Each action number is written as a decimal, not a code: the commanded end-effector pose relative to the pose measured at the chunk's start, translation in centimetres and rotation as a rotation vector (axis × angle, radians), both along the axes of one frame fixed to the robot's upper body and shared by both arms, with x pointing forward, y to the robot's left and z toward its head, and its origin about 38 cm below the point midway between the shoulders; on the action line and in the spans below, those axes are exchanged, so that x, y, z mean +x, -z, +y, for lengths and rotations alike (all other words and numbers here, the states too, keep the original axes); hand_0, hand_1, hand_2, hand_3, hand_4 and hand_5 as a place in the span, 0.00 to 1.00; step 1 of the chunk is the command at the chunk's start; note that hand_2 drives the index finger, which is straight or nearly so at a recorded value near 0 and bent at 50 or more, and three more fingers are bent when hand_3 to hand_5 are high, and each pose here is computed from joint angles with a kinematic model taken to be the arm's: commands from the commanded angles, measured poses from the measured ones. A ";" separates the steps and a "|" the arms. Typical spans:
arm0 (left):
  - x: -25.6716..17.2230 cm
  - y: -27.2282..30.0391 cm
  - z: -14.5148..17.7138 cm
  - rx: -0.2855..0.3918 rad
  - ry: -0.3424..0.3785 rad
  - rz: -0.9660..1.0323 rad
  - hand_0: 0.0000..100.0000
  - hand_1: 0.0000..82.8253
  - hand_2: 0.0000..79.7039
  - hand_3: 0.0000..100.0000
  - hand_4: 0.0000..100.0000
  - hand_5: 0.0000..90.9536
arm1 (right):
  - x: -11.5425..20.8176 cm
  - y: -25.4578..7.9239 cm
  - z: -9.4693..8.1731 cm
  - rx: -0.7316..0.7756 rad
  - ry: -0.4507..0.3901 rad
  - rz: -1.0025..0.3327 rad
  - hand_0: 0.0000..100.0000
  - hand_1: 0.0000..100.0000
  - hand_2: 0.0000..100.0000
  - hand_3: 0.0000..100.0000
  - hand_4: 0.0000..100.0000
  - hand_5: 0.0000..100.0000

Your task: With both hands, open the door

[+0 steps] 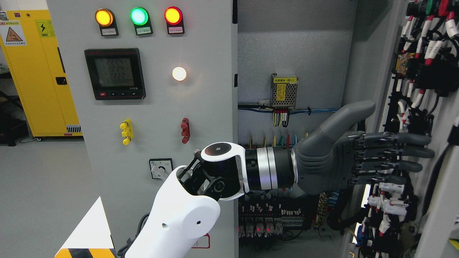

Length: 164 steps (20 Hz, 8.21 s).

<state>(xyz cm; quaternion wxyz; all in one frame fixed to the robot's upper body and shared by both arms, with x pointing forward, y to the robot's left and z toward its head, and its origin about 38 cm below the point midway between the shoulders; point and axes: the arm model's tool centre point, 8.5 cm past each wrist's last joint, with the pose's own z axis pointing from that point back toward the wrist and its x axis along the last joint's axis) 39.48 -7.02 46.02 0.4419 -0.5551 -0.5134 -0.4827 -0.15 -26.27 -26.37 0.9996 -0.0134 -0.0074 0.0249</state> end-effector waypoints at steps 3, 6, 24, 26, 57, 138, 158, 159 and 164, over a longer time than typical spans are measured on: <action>-2.5 0.4 -3.8 0.002 0.058 -0.001 0.00 0.08 0.05 0.08 0.07 0.00 | 0.1 -0.1 -0.8 -0.011 0.001 -0.002 0.21 0.06 0.00 0.00 0.00 0.00; -2.5 0.2 -3.9 -0.009 0.043 -0.004 0.00 0.08 0.04 0.05 0.04 0.00 | 0.1 -0.1 -0.8 -0.011 0.001 -0.002 0.22 0.06 0.00 0.00 0.00 0.00; -1.3 0.1 -6.3 0.045 0.029 -0.048 0.00 0.06 0.04 0.03 0.02 0.00 | 0.2 -0.1 -1.3 -0.019 0.000 -0.005 0.22 0.06 0.00 0.00 0.00 0.00; -1.3 0.2 -6.4 0.048 0.030 -0.048 0.00 0.06 0.04 0.04 0.02 0.00 | 0.3 -0.1 -1.7 -0.025 0.000 -0.007 0.22 0.06 0.00 0.00 0.00 0.00; 1.3 9.4 11.9 0.037 -0.211 0.081 0.00 0.09 0.08 0.15 0.08 0.00 | 0.7 -0.3 -2.8 -0.035 -0.012 -0.048 0.21 0.06 0.00 0.00 0.00 0.00; -43.7 71.5 36.8 1.276 -1.322 1.373 0.34 0.17 0.00 0.00 0.00 0.00 | 17.4 -27.2 7.4 0.328 -0.166 -1.226 0.21 0.06 0.00 0.00 0.00 0.00; -43.4 71.6 36.6 1.267 -1.312 1.367 0.35 0.18 0.00 0.00 0.00 0.00 | 24.0 -43.0 10.6 0.520 -0.210 -2.028 0.21 0.06 0.00 0.00 0.00 0.00; -43.4 71.6 36.5 1.266 -1.311 1.368 0.35 0.18 0.00 0.00 0.00 0.00 | 24.9 -43.7 10.8 0.519 -0.216 -2.056 0.21 0.06 0.00 0.00 0.00 0.00; -43.4 71.6 36.5 1.266 -1.311 1.368 0.35 0.18 0.00 0.00 0.00 0.00 | 30.2 -46.6 12.4 0.501 -0.246 -2.010 0.21 0.06 0.00 0.00 0.00 0.00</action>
